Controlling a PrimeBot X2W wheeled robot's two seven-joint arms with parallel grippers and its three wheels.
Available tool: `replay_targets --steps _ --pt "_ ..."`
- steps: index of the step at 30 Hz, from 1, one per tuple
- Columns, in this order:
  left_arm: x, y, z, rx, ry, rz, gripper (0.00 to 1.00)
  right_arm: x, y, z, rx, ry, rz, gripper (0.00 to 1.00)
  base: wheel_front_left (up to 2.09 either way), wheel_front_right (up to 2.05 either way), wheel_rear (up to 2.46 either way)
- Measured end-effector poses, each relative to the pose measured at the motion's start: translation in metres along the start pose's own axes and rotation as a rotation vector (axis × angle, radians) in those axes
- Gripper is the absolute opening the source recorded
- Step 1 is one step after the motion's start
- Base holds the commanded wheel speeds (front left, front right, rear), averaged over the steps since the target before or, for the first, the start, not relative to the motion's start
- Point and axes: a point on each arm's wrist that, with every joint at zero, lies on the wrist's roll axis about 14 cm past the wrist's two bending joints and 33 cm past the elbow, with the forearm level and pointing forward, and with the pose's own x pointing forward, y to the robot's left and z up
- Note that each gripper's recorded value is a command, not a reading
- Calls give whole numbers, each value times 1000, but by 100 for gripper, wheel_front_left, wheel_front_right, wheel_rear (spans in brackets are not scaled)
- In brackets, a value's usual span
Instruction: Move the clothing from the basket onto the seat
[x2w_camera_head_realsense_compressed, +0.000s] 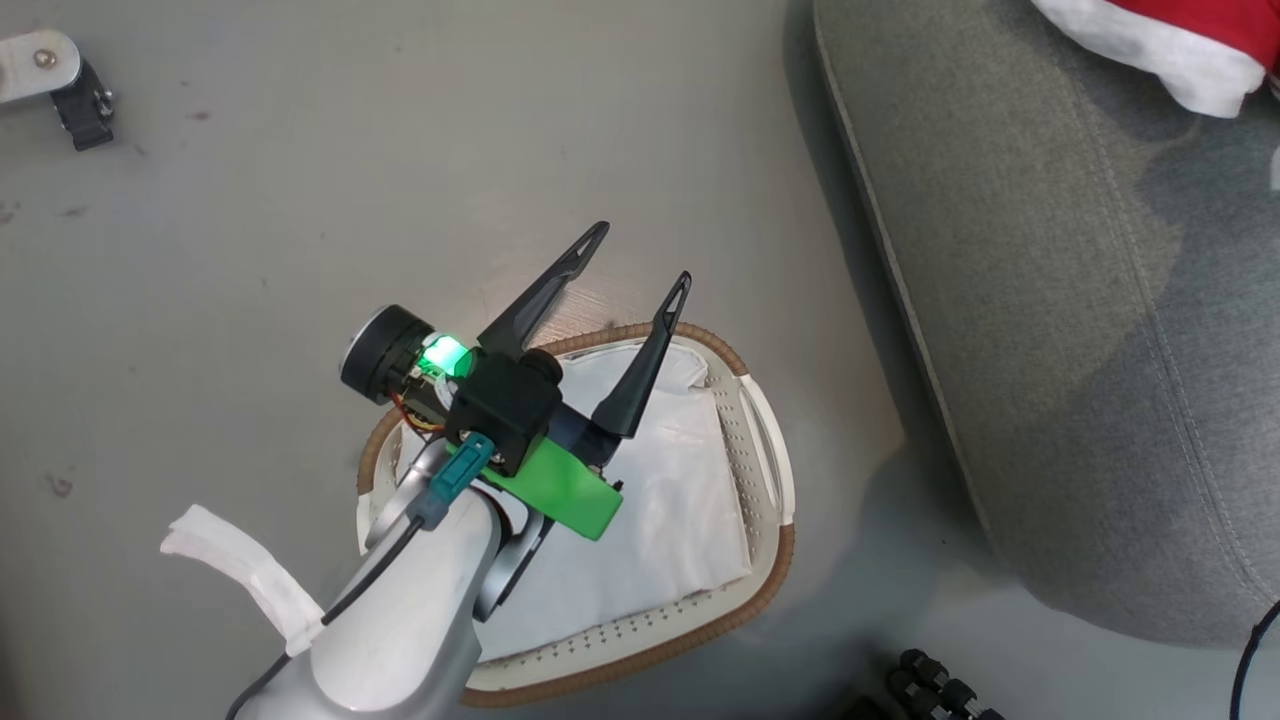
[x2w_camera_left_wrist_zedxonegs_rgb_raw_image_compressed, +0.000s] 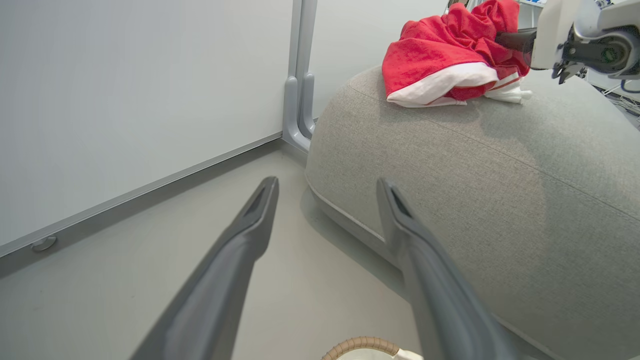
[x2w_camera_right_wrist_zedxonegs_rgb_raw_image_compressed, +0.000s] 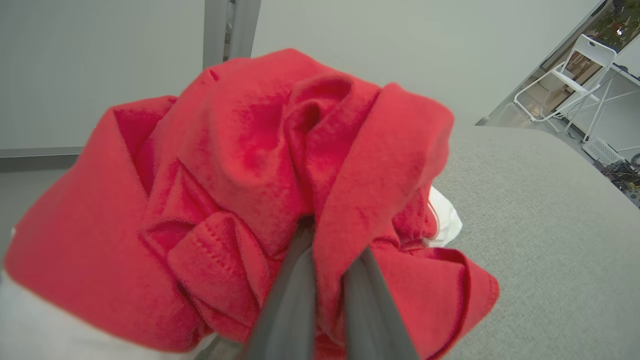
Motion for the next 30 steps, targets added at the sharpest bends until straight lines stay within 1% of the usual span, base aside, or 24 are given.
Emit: replay_targets --steps 1,2,3,10,13,18,22,26,30 --pt "1 -2 2 -1 -3 -3 100 -3 2 -3 7 7 3 44 0 0 0" --pt "1 -4 4 -3 -8 -6 100 -7 3 -4 19 8 4 94 0 0 0" --pt "2 -6 6 -8 -14 -7 100 -10 3 -4 23 7 4 100 0 0 0" --pt "1 -18 29 -36 -57 3 100 -38 -12 1 -11 -12 14 100 0 0 0" --pt "-2 -21 40 -32 -75 16 100 -47 -18 16 -23 -50 18 100 0 0 0" --pt "-14 -22 60 -27 -103 61 100 -62 -18 41 -13 -108 44 100 0 0 0" --pt "-29 -17 79 -19 -136 121 100 -72 -11 71 13 -181 74 100 0 0 0" --pt "-53 -5 94 -2 -162 209 100 -88 9 94 71 -243 122 100 0 0 0" --pt "-82 8 104 13 -185 312 100 -106 25 105 136 -283 163 100 0 0 0"
